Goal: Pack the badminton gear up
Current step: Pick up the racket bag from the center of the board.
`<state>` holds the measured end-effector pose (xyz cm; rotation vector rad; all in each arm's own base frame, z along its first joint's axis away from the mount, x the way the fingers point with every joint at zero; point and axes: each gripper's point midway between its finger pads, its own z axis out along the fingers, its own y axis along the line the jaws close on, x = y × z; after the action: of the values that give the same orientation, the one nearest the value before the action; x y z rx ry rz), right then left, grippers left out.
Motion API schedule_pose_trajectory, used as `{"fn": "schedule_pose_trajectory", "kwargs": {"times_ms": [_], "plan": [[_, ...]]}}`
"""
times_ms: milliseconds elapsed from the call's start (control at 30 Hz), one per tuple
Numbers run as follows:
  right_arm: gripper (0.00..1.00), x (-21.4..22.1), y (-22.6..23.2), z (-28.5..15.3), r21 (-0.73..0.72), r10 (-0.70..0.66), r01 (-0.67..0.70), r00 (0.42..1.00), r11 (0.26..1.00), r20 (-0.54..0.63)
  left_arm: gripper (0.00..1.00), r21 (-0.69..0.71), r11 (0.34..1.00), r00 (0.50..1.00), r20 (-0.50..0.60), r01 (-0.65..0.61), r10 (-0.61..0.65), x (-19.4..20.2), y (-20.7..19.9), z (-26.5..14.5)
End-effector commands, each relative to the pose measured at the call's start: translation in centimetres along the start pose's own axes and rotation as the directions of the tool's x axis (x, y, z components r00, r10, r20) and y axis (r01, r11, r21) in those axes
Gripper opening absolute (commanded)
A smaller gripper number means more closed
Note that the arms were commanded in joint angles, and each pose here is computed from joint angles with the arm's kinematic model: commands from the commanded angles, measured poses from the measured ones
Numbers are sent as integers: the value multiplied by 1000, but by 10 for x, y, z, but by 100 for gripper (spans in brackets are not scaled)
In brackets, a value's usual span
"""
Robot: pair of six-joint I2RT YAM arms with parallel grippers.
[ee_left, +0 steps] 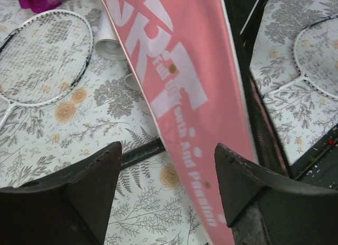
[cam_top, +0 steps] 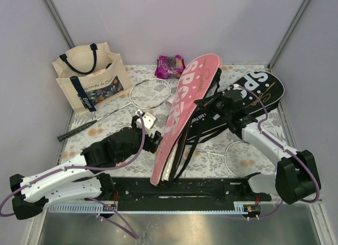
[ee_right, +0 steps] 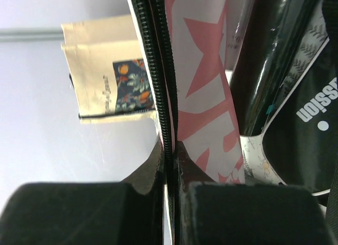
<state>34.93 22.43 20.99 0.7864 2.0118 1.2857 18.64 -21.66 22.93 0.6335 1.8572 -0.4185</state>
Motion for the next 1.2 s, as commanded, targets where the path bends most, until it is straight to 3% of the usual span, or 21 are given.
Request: {"fn": "schedule_pose_trajectory", "kwargs": {"times_ms": [0,300,633,833,1033,1167], "plan": [[0,-27,38,-9,-32,94,-90,980,995,177,73,109,994,998,68,-26,19,-24,-21,-1],[0,-36,36,-2,55,67,-83,966,995,249,75,184,982,996,88,-46,30,-14,-34,-1],[0,-29,27,9,74,132,-155,960,985,247,79,216,956,977,122,-199,176,-12,-62,34],[0,-21,14,15,89,201,-226,954,970,222,77,125,928,936,86,-350,341,17,-68,56],[0,-15,14,17,50,268,-283,943,958,197,77,8,906,906,36,-423,423,45,-60,75],[0,-15,20,13,31,275,-286,942,958,192,69,-84,877,881,-36,-474,472,58,-49,83]]}}
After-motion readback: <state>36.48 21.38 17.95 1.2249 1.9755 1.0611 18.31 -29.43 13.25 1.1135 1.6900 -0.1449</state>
